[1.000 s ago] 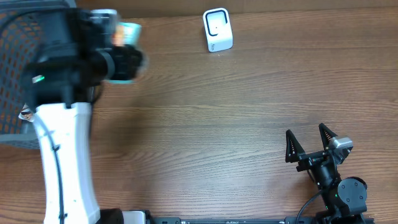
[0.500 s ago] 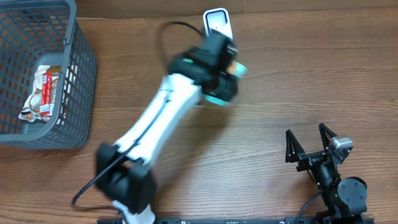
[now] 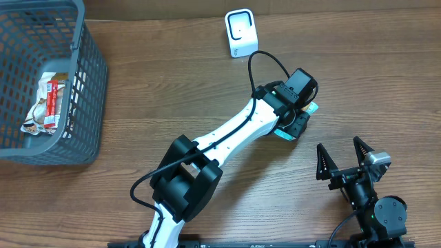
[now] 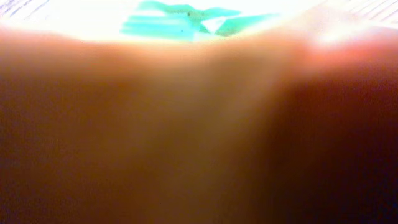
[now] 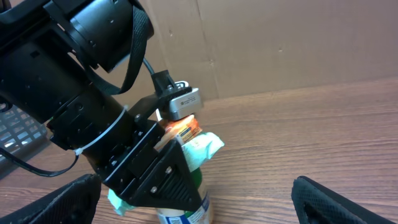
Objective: Scan the item barcode
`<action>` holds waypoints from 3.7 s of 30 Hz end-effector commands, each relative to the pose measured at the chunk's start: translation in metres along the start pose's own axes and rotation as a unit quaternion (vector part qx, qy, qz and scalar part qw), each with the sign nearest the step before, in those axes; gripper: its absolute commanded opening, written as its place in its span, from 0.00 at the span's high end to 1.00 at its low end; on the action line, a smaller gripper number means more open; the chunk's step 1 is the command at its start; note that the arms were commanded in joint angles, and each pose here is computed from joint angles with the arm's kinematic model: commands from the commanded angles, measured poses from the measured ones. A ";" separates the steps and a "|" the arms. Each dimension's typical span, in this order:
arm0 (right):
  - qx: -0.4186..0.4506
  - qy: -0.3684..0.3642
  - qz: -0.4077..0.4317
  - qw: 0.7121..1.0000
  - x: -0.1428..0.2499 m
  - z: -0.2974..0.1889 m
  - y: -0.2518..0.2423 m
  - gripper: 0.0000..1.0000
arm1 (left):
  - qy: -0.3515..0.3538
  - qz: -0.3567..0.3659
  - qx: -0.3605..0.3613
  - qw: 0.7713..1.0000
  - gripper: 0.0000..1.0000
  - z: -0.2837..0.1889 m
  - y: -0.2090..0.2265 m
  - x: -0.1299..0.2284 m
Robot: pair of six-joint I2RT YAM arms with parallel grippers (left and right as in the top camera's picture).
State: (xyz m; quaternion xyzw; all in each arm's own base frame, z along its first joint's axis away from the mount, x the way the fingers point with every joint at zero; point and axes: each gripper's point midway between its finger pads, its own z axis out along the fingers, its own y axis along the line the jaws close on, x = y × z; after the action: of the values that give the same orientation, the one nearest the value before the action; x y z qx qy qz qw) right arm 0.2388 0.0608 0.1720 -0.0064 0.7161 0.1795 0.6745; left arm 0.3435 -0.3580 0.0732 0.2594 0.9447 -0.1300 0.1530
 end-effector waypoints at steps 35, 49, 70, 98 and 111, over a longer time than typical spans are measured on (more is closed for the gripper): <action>0.002 -0.002 0.000 1.000 0.002 0.000 -0.001 0.00 | -0.062 0.014 0.022 0.998 0.00 -0.067 -0.033 -0.039; 0.002 -0.002 0.000 1.000 0.002 0.000 -0.001 0.00 | -0.021 0.015 -0.013 1.000 0.01 -0.040 -0.019 -0.016; 0.002 -0.002 0.000 1.000 0.002 0.000 -0.002 0.00 | 0.000 0.012 -0.018 1.000 0.20 -0.014 -0.015 -0.009; 0.002 -0.002 0.000 1.000 0.002 0.000 -0.002 0.00 | -0.003 0.004 0.002 1.000 0.18 -0.032 -0.015 -0.014; 0.002 -0.002 0.000 1.000 0.002 0.000 -0.002 0.00 | 0.009 0.008 0.002 1.000 0.37 -0.024 -0.019 -0.008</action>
State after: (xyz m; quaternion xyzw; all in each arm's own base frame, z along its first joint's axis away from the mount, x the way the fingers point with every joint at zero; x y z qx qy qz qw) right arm 0.2388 0.0607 0.1721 -0.0063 0.7159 0.1794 0.6747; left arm 0.3372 -0.3631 0.0933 0.2589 0.9482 -0.1213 0.1385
